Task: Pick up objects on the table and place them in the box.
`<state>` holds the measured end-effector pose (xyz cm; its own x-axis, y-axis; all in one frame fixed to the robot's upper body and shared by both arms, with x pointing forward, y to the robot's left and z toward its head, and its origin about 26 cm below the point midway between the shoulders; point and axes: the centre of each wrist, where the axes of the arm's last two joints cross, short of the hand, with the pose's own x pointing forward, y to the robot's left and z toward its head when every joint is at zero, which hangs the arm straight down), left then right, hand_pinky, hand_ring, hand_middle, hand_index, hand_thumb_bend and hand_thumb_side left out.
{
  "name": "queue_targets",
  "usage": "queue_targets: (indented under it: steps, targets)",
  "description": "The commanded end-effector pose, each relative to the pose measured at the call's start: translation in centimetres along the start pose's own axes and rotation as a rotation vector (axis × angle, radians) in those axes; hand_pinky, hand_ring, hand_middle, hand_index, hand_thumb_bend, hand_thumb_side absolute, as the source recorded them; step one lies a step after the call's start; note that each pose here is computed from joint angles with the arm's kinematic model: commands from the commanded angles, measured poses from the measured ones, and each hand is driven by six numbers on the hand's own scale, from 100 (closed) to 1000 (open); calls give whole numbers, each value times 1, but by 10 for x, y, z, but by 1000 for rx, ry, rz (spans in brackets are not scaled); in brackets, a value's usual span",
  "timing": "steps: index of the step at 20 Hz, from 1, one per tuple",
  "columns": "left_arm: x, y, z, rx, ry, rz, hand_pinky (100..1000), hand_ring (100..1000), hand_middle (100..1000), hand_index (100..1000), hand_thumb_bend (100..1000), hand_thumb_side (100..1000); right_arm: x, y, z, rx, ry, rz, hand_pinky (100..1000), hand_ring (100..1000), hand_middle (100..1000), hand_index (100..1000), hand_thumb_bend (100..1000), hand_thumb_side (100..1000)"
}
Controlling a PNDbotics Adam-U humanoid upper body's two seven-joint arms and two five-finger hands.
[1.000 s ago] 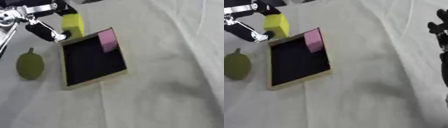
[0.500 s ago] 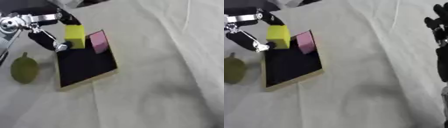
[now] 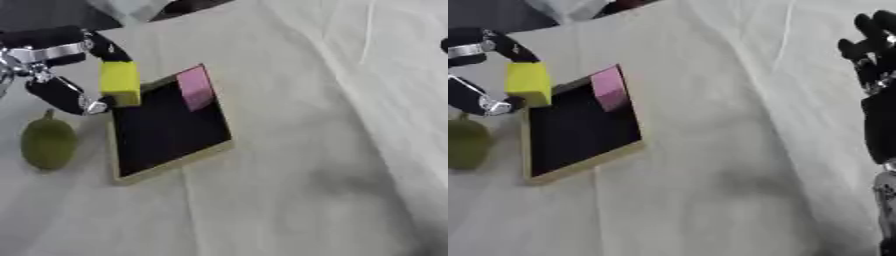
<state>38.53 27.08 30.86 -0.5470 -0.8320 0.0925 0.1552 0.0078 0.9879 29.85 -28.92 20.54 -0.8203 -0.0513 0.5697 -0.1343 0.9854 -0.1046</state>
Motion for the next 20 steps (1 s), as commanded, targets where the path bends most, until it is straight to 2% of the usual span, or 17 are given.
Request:
queue_targets:
  steps: [1, 2, 3, 15, 20]
  targets:
    - [-4, 6, 4, 29, 24, -6, 893, 767, 647, 823, 270, 100, 4, -3, -3, 9, -20, 15, 921, 996, 543, 833, 100, 663]
    - [-4, 4, 2, 26, 21, 2, 893, 766, 647, 823, 344, 100, 4, -3, -3, 8, -21, 15, 921, 996, 543, 833, 100, 663]
    - [-4, 1, 0, 22, 17, 11, 893, 764, 647, 823, 264, 115, 4, -3, -3, 7, -21, 15, 921, 996, 543, 834, 100, 663]
    - [-6, -26, -10, -19, 42, -7, 892, 770, 654, 832, 331, 153, 3, -1, -1, -2, -15, 17, 921, 999, 539, 833, 100, 664]
    - [-8, -34, -16, -14, 59, -13, 902, 795, 723, 893, 386, 156, 2, 0, -1, -2, -17, 14, 921, 998, 538, 833, 100, 662]
